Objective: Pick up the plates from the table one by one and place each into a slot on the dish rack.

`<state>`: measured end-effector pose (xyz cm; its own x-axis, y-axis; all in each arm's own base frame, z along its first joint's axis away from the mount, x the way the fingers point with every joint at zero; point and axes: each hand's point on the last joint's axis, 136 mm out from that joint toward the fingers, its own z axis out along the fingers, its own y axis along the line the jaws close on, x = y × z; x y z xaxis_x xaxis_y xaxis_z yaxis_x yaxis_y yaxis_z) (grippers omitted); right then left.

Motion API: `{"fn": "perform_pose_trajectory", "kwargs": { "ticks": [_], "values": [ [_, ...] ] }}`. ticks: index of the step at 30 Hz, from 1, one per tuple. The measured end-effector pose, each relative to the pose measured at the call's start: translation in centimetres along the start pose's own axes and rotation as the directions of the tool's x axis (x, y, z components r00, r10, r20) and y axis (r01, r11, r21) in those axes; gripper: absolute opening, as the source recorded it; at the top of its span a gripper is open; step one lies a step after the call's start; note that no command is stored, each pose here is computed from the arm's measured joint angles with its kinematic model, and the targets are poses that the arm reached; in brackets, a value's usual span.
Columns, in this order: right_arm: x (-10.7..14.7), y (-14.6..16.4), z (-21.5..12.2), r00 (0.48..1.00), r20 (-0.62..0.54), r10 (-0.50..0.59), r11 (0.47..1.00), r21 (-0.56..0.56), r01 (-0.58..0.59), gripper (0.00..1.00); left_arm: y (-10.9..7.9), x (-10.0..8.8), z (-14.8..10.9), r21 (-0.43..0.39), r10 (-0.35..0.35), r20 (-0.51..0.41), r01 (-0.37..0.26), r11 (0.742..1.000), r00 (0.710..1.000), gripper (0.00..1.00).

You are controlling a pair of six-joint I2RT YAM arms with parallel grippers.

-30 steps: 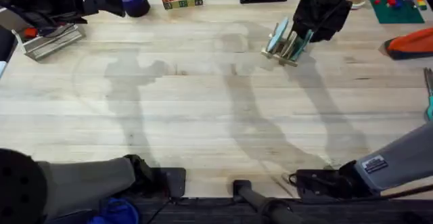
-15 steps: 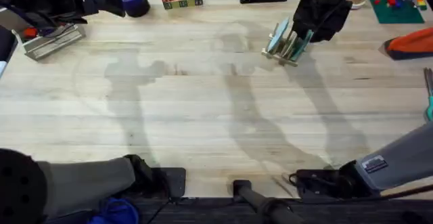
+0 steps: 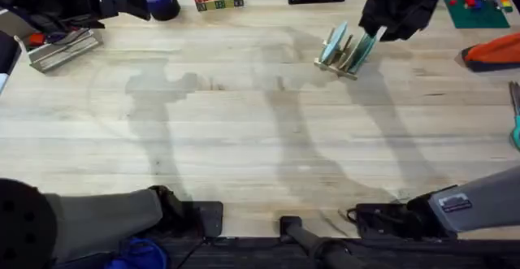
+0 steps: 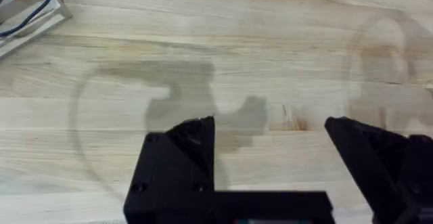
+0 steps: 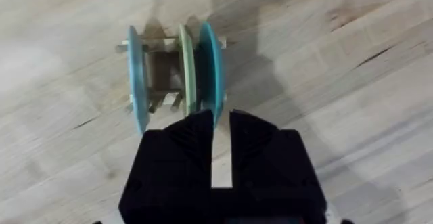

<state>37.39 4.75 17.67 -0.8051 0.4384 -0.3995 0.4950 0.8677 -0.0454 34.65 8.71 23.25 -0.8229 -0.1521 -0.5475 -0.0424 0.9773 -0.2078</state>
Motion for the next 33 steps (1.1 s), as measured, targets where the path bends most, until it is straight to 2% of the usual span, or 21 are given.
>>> {"fn": "perform_pose_trajectory", "kwargs": {
  "ticks": [10, 17, 18, 21, 23, 25, 29, 33],
  "values": [
    [-1.1, -1.1, -4.7, 0.995, 0.096, 0.015, 0.996, -0.084, -0.007, 0.188, 0.0, 0.0, 0.0, 0.000, 0.000, 0.000, 0.000, 1.000, 1.000, 0.996],
    [-1.3, -1.5, -5.8, 0.993, 0.120, 0.022, 0.994, -0.105, -0.010, 0.203, 0.0, 0.0, 0.0, 0.000, 0.000, 0.000, 0.000, 1.000, 1.000, 0.993],
    [-1.3, -1.5, -5.8, 0.993, 0.120, 0.022, 0.994, -0.106, -0.009, 0.288, 0.0, 0.0, 0.0, 0.000, 0.000, 0.000, 0.000, 1.000, 1.000, 0.994],
    [-1.2, -1.5, -5.8, 0.993, 0.119, 0.019, 0.995, -0.104, -0.006, 0.718, 0.0, 0.0, 0.0, 0.000, 0.000, 0.000, 0.000, 1.000, 1.000, 0.995],
    [-1.0, -1.6, -5.8, 0.994, 0.112, 0.010, 0.995, -0.097, 0.001, 0.907, 0.0, 0.0, 0.0, 0.000, 0.000, 0.000, 0.000, 1.000, 1.000, 0.995],
    [-0.9, -1.8, -5.8, 0.994, 0.106, 0.000, 0.996, -0.090, 0.009, 0.982, 0.0, 0.0, 0.0, 0.000, 0.000, 0.000, 0.000, 1.000, 1.000, 0.995],
    [-1.6, -1.5, -6.8, 0.990, 0.135, -0.045, 0.993, -0.104, 0.059, 0.993, 0.0, 0.0, 0.0, 0.000, 0.000, 0.000, 0.000, 1.000, 1.000, 0.995],
    [-2.9, -1.1, -8.4, 0.971, 0.194, -0.143, 0.979, -0.117, 0.167, 0.994, 0.0, 0.0, 0.0, 0.000, 0.000, 0.000, 0.000, 1.000, 1.000, 0.995]
  ]
}}
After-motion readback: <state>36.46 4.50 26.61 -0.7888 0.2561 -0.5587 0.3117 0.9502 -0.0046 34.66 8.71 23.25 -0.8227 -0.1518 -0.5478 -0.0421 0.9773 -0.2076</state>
